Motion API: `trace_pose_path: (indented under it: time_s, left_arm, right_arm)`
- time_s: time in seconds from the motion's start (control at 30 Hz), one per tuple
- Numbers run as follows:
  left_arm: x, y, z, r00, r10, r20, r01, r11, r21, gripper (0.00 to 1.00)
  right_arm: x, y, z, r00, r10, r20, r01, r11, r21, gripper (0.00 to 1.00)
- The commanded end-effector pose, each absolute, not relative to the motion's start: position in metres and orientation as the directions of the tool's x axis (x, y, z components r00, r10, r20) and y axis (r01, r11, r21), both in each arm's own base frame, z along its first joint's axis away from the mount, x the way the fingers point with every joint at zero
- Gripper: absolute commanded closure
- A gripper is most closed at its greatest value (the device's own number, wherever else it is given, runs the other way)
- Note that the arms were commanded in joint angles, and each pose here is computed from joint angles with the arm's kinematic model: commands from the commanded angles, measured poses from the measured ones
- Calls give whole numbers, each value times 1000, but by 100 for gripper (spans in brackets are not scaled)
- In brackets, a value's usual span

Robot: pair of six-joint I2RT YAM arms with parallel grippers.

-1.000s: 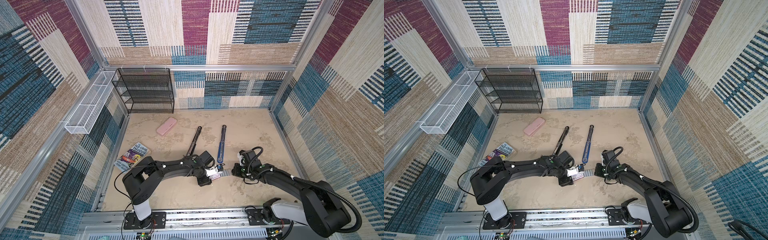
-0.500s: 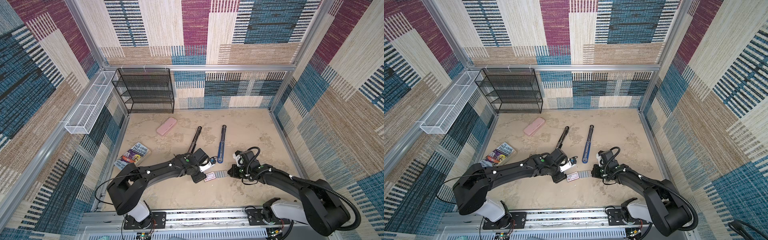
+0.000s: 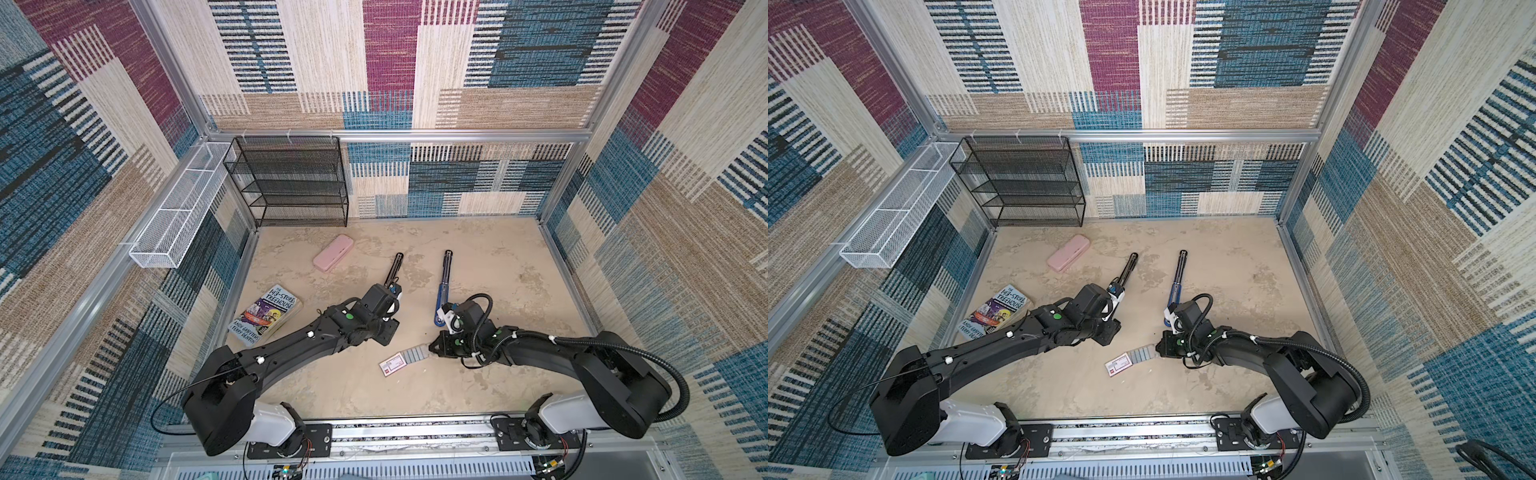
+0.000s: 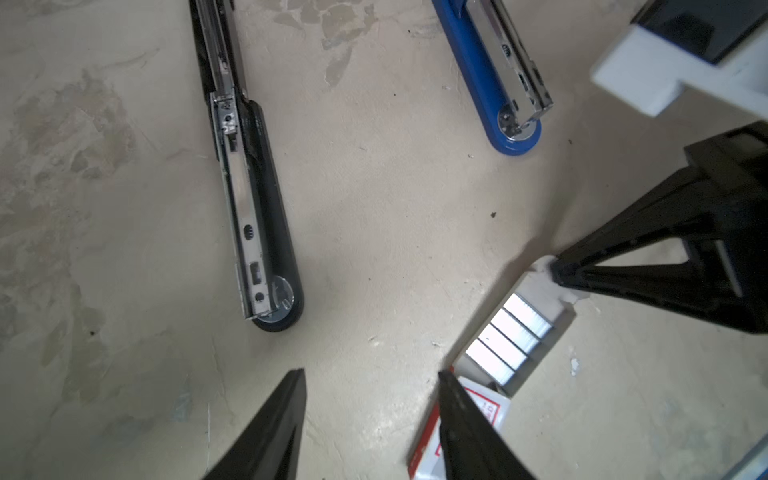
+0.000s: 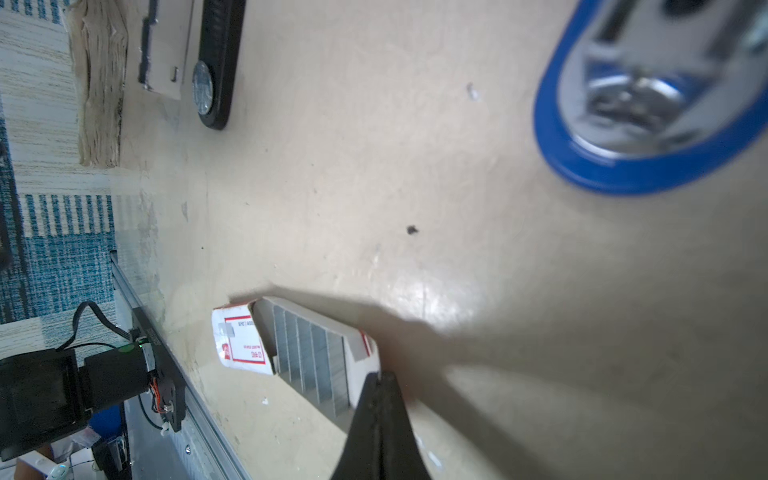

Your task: Load the staples into the stapler

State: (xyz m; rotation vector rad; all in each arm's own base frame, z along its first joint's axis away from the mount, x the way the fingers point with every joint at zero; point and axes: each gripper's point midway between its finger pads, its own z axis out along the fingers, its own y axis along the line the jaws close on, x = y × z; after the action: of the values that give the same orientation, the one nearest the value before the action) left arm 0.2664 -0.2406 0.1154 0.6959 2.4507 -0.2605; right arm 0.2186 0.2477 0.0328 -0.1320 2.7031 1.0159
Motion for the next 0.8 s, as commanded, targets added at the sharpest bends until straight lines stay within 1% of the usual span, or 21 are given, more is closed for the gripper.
trace_pose_path:
  time_s: [0.0,0.07,0.17,0.27,0.43,0.57,0.6,0.67,0.77]
  left_arm:
    - [274,-228,122,-757,292,-585,412,907,-81,46]
    - [273,-223,121,-781,250,-572,375,920,-110,47]
    - [270,-222,118,-807,210,-552,348,924,-156,48]
    - [264,-225,113,-830,201,-521,342,920,-190,49]
    - [252,-240,106,-875,197,-442,343,897,-280,51]
    - [239,-260,102,-911,185,-368,328,866,-377,56]
    - [235,-267,101,-918,189,-347,327,857,-399,58]
    - [228,-277,97,-932,201,-301,320,846,-427,59]
    - [212,-291,89,-945,245,-218,321,822,-469,64]
  right_arm:
    - [225,270,42,-956,-30,-293,-227,710,667,99]
    - [223,279,42,-954,-60,-292,-250,696,673,97]
    - [220,287,39,-952,-100,-289,-275,689,671,91]
    - [214,285,38,-952,-118,-282,-283,685,671,81]
    - [205,273,38,-949,-117,-291,-287,702,652,68]
    - [210,257,51,-932,-67,-356,-287,737,612,67]
    - [212,251,54,-927,-44,-372,-278,747,604,67]
    - [219,238,62,-915,10,-404,-258,755,603,67]
    - [224,226,67,-907,47,-419,-245,751,613,67]
